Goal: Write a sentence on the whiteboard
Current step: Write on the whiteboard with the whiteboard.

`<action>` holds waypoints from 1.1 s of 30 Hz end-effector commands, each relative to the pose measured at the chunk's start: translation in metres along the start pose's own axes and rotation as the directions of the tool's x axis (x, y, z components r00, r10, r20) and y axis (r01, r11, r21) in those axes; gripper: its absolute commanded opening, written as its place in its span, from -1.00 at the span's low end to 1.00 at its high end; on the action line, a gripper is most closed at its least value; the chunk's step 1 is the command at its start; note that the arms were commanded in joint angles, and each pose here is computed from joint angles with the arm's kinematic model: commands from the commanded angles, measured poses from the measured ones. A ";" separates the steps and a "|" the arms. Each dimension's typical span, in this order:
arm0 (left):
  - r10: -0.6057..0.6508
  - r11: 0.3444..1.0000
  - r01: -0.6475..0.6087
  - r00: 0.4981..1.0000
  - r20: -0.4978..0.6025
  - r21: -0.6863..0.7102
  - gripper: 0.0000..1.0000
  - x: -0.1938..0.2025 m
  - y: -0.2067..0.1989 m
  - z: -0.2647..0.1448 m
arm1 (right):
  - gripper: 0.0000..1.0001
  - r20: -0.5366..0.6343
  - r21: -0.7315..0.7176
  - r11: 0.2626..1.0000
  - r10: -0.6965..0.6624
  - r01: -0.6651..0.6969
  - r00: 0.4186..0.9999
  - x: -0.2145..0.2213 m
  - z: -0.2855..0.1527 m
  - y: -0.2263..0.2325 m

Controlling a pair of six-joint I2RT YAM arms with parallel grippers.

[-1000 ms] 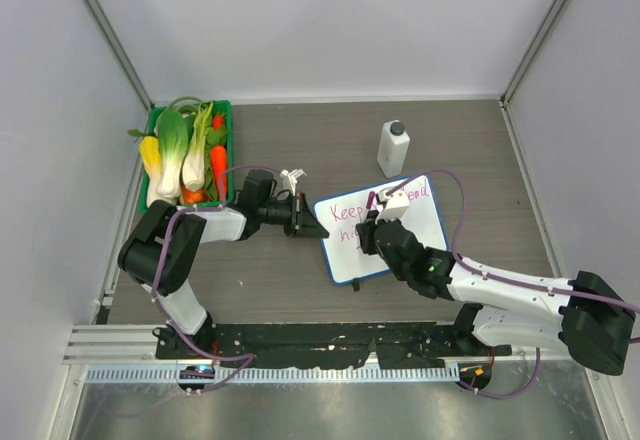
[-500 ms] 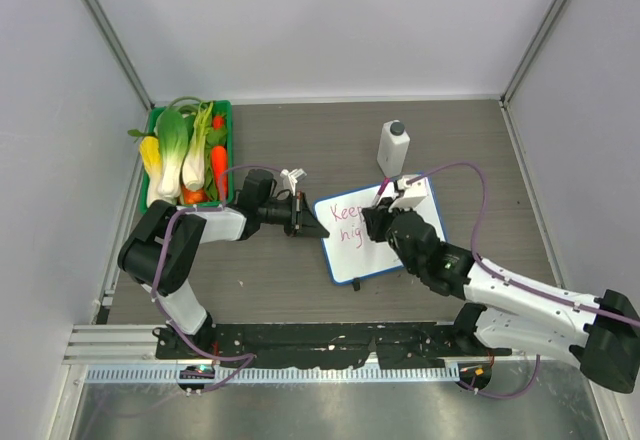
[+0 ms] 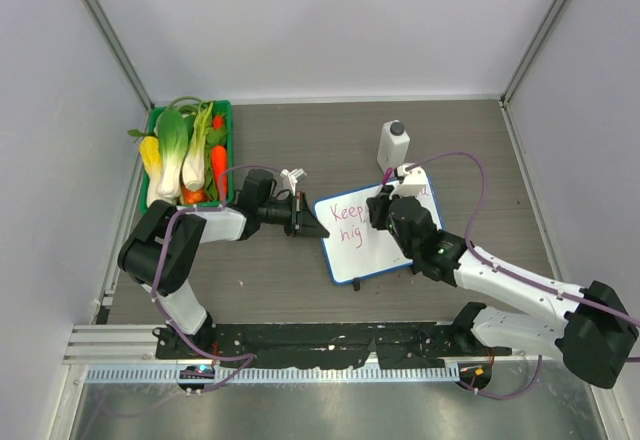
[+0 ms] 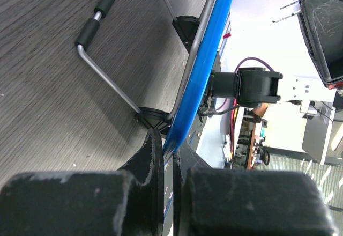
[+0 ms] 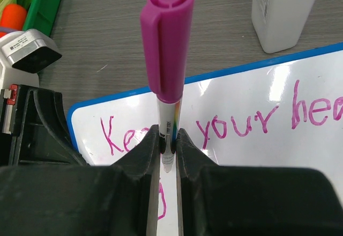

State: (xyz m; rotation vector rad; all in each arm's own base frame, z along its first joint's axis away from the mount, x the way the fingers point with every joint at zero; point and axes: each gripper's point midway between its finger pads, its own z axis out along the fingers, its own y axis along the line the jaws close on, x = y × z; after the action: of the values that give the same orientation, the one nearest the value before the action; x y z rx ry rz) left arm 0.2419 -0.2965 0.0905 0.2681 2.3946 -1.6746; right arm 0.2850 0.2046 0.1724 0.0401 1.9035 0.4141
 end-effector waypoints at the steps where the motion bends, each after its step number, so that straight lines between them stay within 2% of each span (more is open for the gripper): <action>1: -0.138 0.987 0.134 0.989 -0.043 -0.084 -1.00 0.020 0.022 0.004 | -0.97 0.085 -0.046 0.998 0.041 -0.037 0.996 -0.034 0.003 0.017; 13: -0.141 0.987 0.136 0.989 -0.045 -0.088 -1.00 0.021 0.023 0.003 | -0.97 0.082 -0.015 1.000 0.029 -0.028 0.996 -0.030 0.015 0.013; 33: -0.142 0.986 0.136 0.989 -0.052 -0.091 -1.00 0.022 0.025 0.004 | -0.97 -0.007 0.024 1.000 0.000 0.000 1.000 0.007 0.012 -0.010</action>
State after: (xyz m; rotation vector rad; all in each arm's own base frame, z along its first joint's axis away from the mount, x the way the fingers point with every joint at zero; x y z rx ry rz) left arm 0.2418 -0.2963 0.0897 0.2668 2.3979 -1.6742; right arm 0.2993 0.2062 0.1630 0.0530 1.9104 0.3973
